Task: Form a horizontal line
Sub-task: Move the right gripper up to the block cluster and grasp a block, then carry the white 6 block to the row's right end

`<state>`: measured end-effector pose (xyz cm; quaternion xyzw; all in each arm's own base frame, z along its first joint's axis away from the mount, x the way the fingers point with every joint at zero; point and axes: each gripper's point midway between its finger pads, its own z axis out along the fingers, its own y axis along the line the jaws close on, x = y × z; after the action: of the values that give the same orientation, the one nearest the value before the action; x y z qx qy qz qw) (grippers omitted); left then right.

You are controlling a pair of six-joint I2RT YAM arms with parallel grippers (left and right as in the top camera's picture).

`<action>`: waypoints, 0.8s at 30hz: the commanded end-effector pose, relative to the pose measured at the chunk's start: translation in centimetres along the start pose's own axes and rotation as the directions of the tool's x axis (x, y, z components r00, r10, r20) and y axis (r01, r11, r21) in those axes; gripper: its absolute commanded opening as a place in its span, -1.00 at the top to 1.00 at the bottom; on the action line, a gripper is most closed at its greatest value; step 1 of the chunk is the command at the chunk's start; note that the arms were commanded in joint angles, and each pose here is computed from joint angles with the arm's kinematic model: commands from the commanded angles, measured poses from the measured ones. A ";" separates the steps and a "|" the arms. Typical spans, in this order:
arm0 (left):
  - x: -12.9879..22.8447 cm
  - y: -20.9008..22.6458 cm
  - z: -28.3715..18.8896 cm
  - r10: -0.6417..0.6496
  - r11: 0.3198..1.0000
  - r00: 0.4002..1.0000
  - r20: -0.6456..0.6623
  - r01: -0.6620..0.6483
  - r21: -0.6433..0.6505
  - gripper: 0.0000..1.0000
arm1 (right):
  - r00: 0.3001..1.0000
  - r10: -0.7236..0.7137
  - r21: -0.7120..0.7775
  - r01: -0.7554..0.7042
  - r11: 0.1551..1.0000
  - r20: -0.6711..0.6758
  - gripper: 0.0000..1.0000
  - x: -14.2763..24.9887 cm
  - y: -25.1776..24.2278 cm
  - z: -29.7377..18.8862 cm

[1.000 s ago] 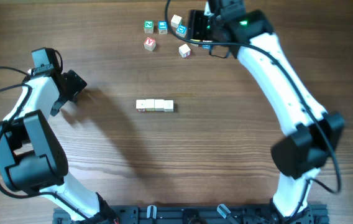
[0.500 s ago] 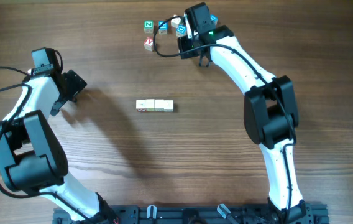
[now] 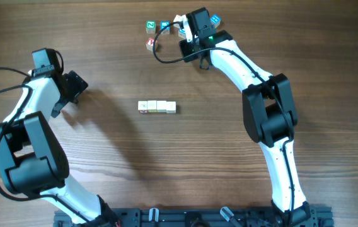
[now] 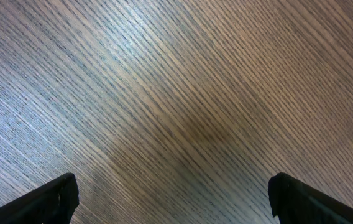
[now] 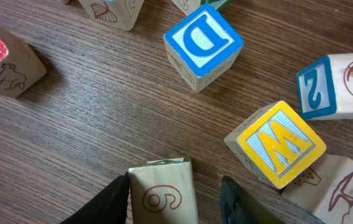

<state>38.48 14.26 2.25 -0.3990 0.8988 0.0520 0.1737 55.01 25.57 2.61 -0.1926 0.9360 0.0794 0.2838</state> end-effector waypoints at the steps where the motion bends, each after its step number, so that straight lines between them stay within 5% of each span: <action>1: 0.3 0.1 0.3 -0.007 1.000 1.000 -0.009 0.007 -0.004 -1.00 | 1.000 -0.008 -0.028 0.007 1.000 -0.026 0.29 1.0 0.7 0.9; 11: 0.3 0.1 0.3 -0.007 1.000 1.000 -0.009 0.007 -0.004 -1.00 | 0.999 -0.007 0.034 0.008 0.999 -0.036 0.50 0.7 -0.3 -0.3; 18: 0.3 0.1 0.3 -0.007 1.000 1.000 -0.009 0.007 -0.004 -1.00 | 0.995 0.050 0.024 -0.053 0.998 0.087 0.56 -4.8 0.2 -13.2; 24: 0.3 0.1 0.3 -0.007 1.000 1.000 -0.009 0.007 -0.004 -1.00 | 0.967 0.187 0.009 -0.189 0.982 -0.171 0.57 1.4 1.1 -17.6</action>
<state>38.47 14.25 2.24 -0.3990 0.8989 0.0521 0.1733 46.35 21.42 17.22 -0.1294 0.9608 0.0765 0.2329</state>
